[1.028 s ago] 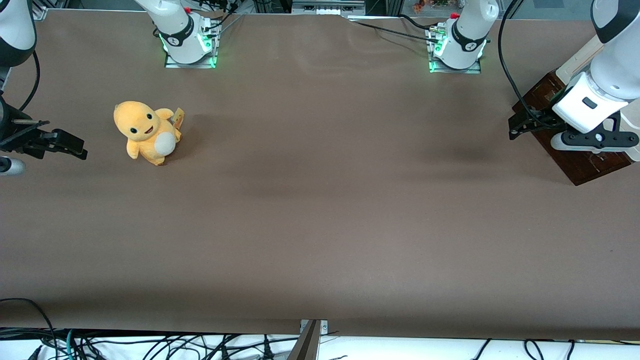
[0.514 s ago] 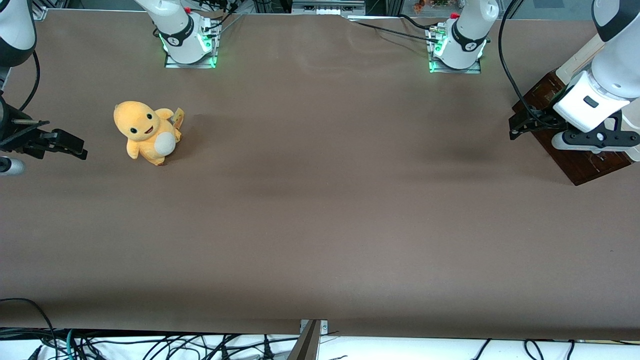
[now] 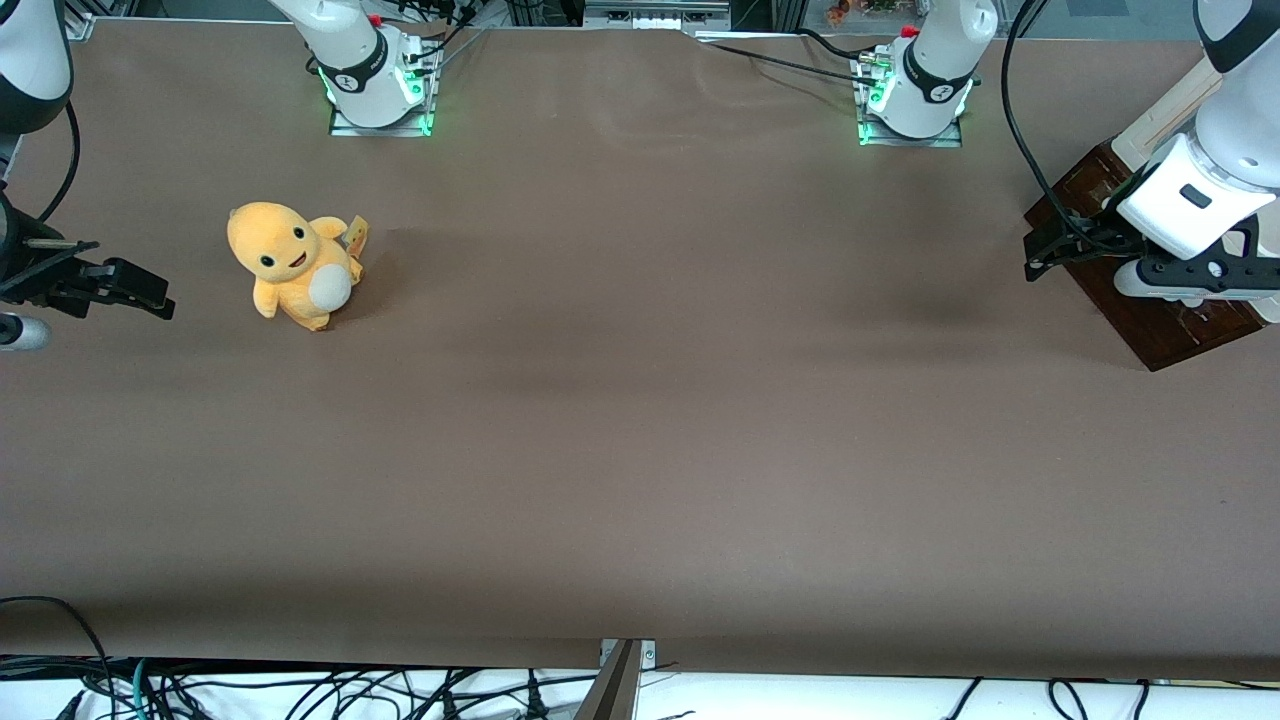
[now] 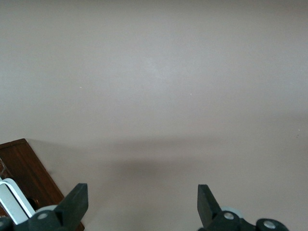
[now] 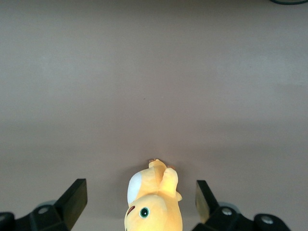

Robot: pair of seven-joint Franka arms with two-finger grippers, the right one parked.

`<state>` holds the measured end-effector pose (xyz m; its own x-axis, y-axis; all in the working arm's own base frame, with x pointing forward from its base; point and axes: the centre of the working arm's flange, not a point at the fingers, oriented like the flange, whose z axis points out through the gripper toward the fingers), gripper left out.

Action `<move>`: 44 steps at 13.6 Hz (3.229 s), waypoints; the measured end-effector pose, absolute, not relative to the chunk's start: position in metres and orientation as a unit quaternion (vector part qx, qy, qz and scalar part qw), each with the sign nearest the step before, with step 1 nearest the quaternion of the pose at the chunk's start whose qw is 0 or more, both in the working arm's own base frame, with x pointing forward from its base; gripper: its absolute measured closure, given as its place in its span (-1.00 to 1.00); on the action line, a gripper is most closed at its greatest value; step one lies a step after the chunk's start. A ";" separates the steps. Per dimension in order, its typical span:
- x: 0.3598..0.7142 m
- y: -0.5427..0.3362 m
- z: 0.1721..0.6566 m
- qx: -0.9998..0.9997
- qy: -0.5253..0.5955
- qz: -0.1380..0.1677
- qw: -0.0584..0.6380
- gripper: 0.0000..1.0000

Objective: Open lower drawer with left arm only

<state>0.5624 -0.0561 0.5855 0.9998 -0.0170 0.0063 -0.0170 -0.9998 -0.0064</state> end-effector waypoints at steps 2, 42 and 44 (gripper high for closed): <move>0.564 -0.057 0.583 -1.000 0.009 0.000 0.003 -1.00; 0.541 -0.017 0.311 -0.791 -0.149 0.235 0.545 -1.00; 0.530 -0.011 0.280 -0.764 -0.163 0.221 0.583 -1.00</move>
<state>0.5297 -0.0110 0.2804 0.8492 0.5068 -0.1481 -0.0092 -0.2662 -0.9639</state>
